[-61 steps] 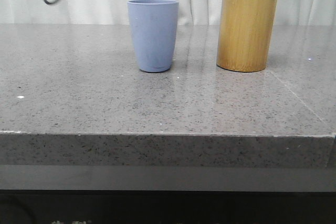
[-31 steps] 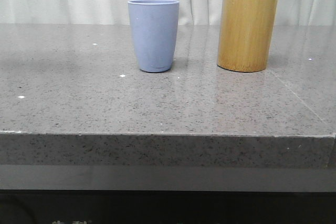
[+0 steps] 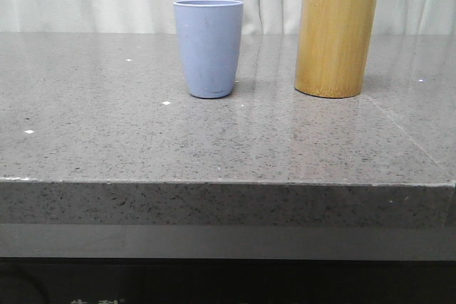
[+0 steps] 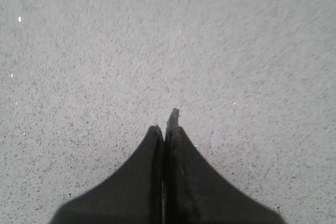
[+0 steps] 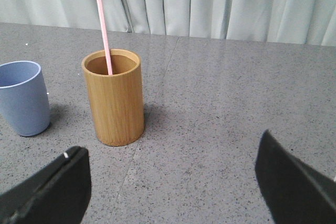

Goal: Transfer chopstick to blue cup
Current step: 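Raise the left gripper up and away from the blue cup, then lower the right gripper onto the pink stick in the bamboo holder and grasp it, then lift the pink stick up out of the holder with the right gripper, then move the pink stick over the blue cup and release it inside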

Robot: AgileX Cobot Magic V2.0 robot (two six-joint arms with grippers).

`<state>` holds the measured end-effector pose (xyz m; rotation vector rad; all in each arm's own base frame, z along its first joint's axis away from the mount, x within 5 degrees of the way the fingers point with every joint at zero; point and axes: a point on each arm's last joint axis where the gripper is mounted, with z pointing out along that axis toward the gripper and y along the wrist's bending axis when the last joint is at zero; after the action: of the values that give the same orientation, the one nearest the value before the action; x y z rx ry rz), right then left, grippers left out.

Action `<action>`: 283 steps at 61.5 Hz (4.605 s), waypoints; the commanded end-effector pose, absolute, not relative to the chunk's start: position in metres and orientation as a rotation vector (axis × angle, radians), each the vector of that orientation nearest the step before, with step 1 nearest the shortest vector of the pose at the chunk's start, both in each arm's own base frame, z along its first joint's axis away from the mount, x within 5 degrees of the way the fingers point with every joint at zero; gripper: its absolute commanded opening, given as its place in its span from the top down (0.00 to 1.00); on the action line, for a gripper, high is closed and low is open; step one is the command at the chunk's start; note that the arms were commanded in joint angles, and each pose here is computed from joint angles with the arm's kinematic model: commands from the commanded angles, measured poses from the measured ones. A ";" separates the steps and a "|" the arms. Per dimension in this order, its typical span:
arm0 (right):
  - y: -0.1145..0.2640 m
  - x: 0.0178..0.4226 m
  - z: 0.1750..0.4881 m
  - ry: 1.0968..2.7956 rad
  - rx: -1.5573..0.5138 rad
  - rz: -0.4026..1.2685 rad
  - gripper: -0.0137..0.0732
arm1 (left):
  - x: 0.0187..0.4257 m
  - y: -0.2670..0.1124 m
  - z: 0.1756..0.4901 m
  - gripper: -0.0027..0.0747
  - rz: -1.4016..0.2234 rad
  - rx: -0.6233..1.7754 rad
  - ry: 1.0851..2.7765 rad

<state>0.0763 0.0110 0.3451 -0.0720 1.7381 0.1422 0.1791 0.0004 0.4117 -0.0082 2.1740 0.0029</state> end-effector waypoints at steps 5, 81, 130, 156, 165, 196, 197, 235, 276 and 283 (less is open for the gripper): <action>0.010 0.078 0.361 1.647 -0.070 0.129 0.10 | 0.134 -0.001 0.409 0.99 -0.023 -0.021 1.873; 0.075 0.270 0.436 1.796 -0.175 0.292 0.13 | 0.059 0.000 0.315 0.99 -0.015 -0.016 1.664; 0.116 0.378 0.415 1.853 -0.207 0.307 0.16 | 0.059 0.000 0.315 0.99 -0.015 -0.016 1.664; 0.116 0.382 0.418 1.789 -0.193 0.308 0.65 | 0.059 0.000 0.315 0.99 -0.015 -0.016 1.664; 0.116 0.383 0.420 1.768 -0.189 0.308 0.75 | 0.059 0.000 0.315 0.99 -0.015 -0.016 1.664; 0.114 0.376 0.432 1.719 -0.187 0.305 0.75 | 0.059 0.000 0.315 0.99 -0.015 -0.016 1.664; 0.113 0.375 0.432 1.720 -0.188 0.304 0.75 | 0.059 0.000 0.315 0.99 -0.015 -0.016 1.664; 0.083 0.282 0.530 1.396 -0.204 0.242 0.75 | 0.059 0.000 0.315 0.99 -0.015 -0.016 1.664; 0.152 0.273 0.533 1.203 -0.297 0.460 0.75 | 0.059 0.000 0.315 0.99 -0.015 -0.016 1.664; 0.180 0.283 0.517 1.217 -0.337 0.506 0.75 | 0.059 0.000 0.315 0.99 -0.015 -0.016 1.664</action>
<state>0.2924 0.1737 0.4974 -0.3546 1.3588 0.4687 0.0581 -0.0001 0.2993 -0.0084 1.7699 -0.0085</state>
